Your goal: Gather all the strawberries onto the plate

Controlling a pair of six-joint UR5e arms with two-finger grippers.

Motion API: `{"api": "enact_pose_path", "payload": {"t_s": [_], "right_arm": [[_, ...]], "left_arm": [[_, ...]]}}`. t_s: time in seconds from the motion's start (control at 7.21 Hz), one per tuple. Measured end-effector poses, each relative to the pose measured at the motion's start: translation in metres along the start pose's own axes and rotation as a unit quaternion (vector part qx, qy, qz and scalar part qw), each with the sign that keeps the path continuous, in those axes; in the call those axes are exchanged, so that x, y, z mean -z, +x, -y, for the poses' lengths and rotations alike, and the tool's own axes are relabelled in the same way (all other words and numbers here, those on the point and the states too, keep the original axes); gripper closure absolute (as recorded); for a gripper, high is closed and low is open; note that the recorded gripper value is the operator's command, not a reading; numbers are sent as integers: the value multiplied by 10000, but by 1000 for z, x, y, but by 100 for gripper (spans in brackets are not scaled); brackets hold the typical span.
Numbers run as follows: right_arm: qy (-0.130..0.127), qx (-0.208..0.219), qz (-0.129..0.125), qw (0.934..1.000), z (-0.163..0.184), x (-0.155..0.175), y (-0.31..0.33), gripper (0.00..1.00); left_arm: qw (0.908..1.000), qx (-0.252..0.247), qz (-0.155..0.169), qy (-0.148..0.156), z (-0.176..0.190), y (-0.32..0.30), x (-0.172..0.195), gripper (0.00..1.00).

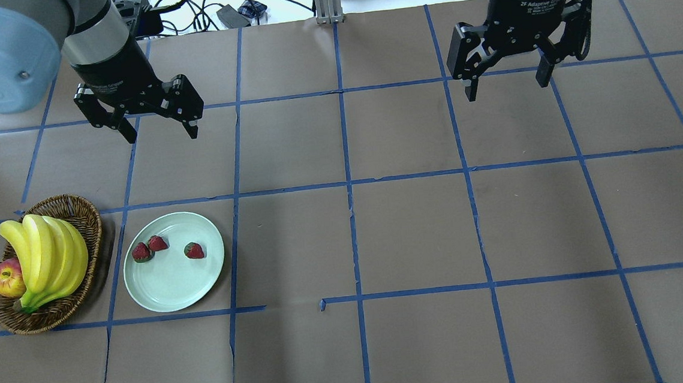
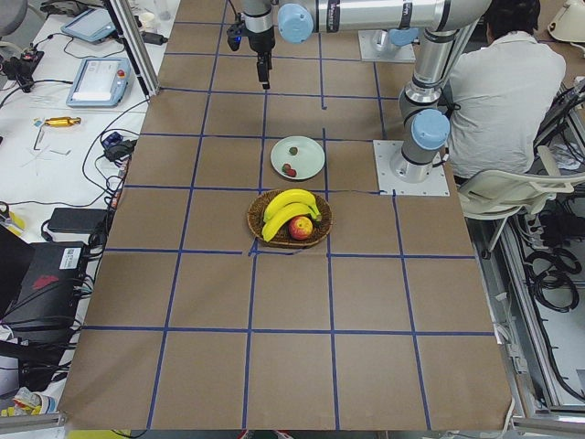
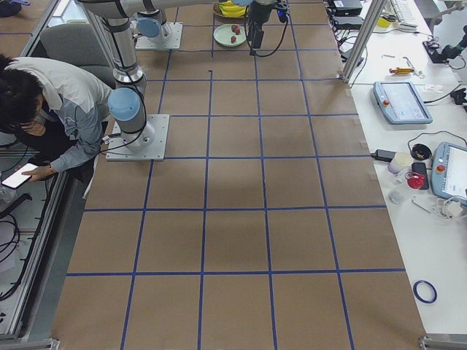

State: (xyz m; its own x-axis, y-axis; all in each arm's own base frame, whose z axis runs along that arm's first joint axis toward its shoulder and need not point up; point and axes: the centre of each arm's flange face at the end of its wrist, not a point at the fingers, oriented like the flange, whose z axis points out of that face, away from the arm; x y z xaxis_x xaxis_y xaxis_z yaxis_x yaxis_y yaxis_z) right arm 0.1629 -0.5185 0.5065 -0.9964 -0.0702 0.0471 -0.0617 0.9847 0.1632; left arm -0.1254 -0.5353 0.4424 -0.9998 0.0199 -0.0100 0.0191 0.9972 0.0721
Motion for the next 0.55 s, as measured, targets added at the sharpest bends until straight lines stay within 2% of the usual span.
{"api": "enact_pose_path", "payload": {"t_s": [0.55], "right_arm": [[-93,182,6,9998,11,-16,0,0]], "left_arm": [[9998,-169,18,-67,-21,6,6,0]]}}
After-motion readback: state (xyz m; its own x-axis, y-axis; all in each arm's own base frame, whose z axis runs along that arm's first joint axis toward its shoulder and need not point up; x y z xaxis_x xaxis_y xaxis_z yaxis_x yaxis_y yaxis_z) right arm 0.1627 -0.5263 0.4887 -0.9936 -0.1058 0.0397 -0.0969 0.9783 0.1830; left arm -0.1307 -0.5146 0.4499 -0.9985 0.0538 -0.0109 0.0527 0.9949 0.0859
